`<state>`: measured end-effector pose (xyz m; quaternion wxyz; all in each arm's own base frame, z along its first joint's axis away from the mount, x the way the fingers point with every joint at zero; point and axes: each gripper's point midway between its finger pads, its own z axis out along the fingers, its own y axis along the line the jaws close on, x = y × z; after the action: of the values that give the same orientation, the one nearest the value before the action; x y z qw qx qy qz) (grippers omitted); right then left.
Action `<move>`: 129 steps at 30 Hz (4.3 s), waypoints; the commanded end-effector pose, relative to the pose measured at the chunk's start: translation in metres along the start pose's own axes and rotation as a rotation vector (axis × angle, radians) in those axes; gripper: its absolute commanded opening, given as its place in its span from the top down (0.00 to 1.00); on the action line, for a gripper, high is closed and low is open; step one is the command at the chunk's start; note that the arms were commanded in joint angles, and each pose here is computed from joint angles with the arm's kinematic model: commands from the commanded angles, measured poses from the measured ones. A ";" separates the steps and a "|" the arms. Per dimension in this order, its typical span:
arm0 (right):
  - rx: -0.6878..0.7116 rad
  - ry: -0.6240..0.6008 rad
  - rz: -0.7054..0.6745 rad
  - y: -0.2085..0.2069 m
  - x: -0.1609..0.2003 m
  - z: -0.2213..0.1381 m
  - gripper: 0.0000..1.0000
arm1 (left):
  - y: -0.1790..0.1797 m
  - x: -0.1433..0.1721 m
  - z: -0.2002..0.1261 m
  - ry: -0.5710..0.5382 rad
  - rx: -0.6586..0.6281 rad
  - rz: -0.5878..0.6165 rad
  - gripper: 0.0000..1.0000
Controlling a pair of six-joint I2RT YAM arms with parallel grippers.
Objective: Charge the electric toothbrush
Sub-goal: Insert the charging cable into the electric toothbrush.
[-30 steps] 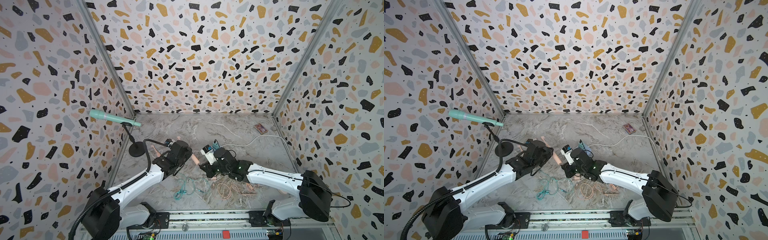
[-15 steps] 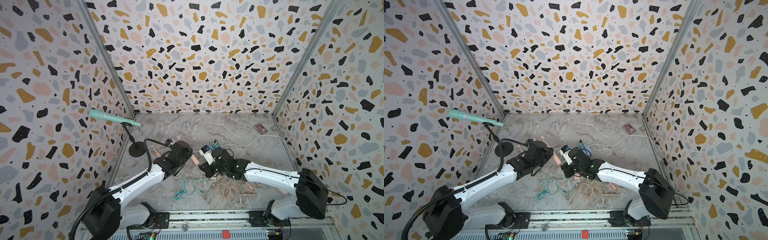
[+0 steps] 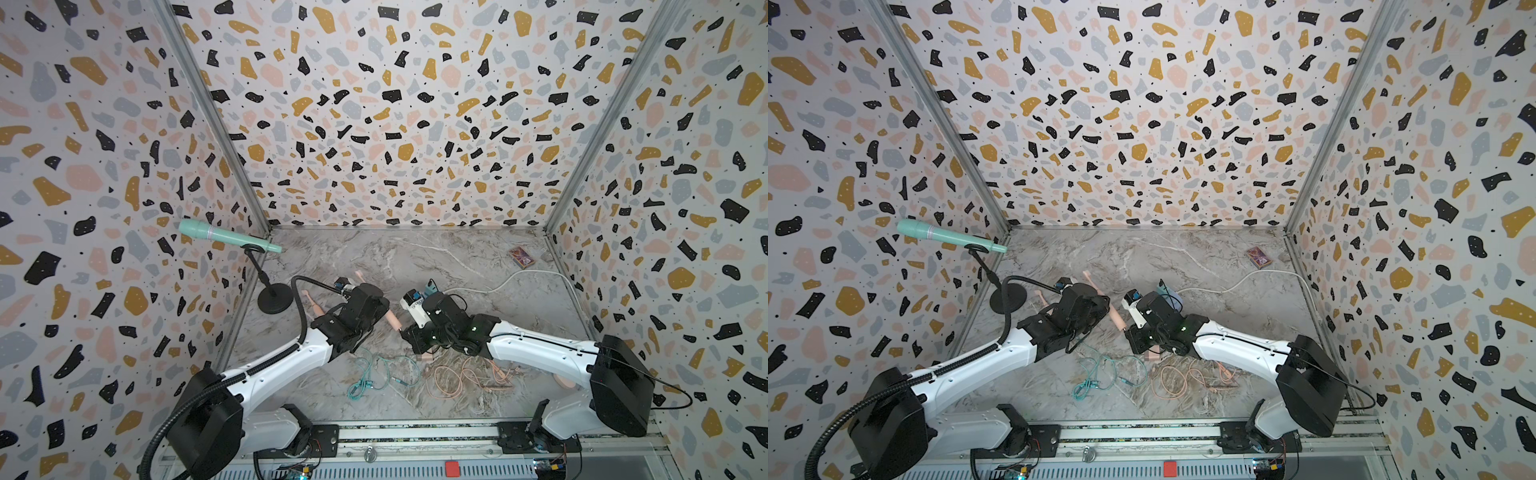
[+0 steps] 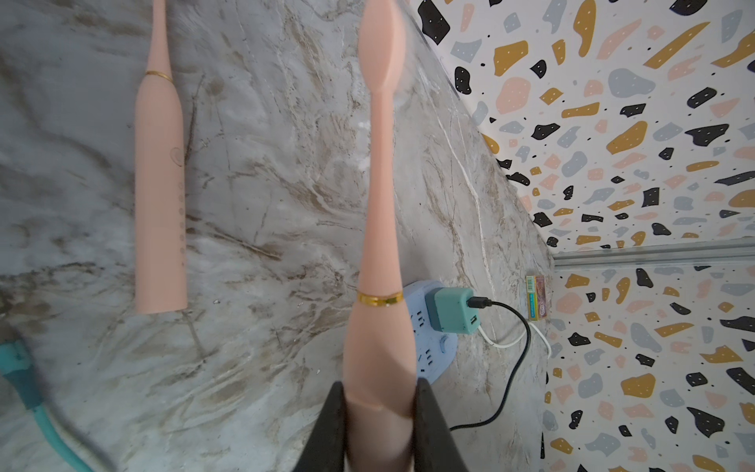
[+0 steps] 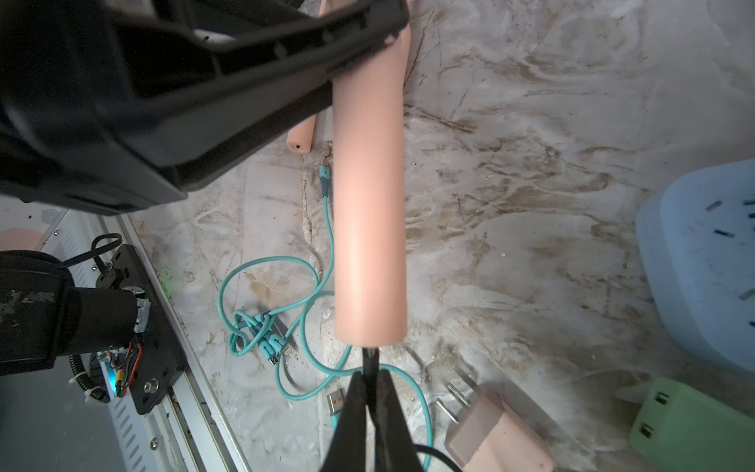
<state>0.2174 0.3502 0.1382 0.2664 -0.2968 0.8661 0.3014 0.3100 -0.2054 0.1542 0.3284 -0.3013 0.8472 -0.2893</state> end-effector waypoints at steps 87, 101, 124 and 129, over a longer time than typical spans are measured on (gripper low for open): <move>0.089 -0.460 -0.176 -0.021 -0.072 -0.060 1.00 | -0.026 0.076 -0.006 0.252 0.140 -0.016 1.00; 0.058 -0.485 -0.248 -0.010 -0.081 -0.064 1.00 | -0.026 0.086 -0.003 0.292 0.138 0.011 1.00; 0.279 -0.551 -0.127 -0.031 -0.085 -0.176 0.22 | -0.125 -0.062 -0.029 0.157 0.280 -0.133 1.00; 0.326 -0.507 -0.041 -0.057 -0.078 -0.173 0.21 | -0.161 -0.131 -0.042 0.064 0.397 -0.223 1.00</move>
<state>0.2553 0.2371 0.2962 0.5436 -0.2082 0.7777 0.2372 0.3961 -0.2136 0.3055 0.3071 -0.3160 0.7764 -0.4505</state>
